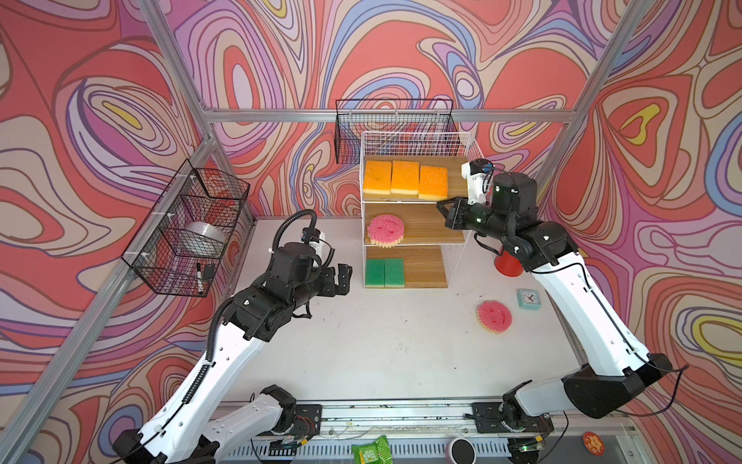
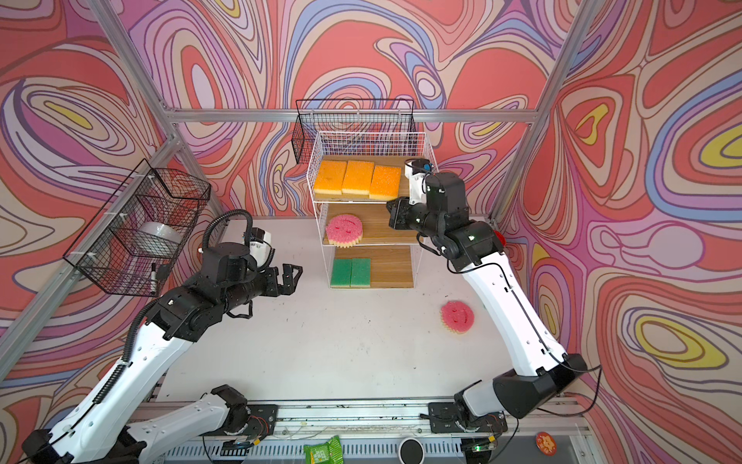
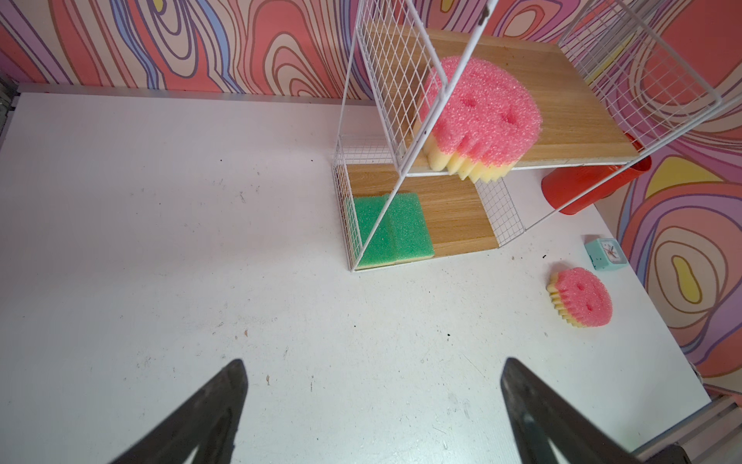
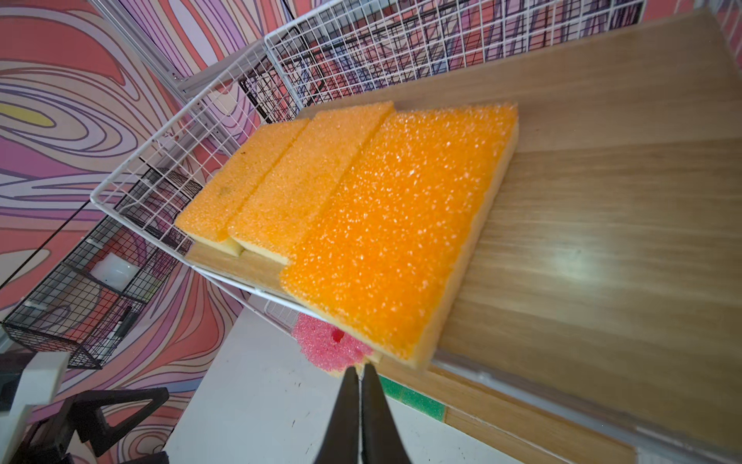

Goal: Arrange cleaning sponges on a shelf
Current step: Move several cleaning sponges from the shelf.

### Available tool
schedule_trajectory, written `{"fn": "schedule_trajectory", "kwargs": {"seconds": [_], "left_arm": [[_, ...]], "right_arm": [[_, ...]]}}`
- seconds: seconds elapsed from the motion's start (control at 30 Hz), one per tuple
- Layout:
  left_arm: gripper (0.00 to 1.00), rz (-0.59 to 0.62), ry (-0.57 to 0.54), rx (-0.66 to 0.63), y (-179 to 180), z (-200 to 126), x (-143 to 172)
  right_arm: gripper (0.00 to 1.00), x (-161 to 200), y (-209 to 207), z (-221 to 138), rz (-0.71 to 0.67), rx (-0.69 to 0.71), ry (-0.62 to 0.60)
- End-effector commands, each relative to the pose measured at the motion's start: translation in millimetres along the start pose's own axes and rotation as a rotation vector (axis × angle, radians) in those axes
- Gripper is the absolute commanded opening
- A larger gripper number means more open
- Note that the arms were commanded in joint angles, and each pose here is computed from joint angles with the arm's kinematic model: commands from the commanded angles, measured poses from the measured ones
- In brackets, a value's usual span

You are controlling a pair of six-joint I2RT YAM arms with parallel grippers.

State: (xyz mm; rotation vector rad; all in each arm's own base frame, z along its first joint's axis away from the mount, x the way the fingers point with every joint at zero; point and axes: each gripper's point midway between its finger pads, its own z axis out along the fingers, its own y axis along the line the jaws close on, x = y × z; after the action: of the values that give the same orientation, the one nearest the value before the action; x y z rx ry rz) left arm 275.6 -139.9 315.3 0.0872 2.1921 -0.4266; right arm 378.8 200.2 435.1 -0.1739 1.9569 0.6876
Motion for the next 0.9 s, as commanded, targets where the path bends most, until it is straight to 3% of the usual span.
{"fn": "schedule_trajectory", "kwargs": {"seconds": [0.0,0.87], "left_arm": [[1.00,0.016,0.006,-0.009,2.4,2.4,3.7],[1.00,0.014,0.009,-0.011,2.1,5.0,3.5]], "right_arm": [[0.00,-14.3,3.8,-4.6,-0.018,0.008,-0.043],[0.00,-20.0,-4.5,7.3,-0.053,0.056,-0.045]]}}
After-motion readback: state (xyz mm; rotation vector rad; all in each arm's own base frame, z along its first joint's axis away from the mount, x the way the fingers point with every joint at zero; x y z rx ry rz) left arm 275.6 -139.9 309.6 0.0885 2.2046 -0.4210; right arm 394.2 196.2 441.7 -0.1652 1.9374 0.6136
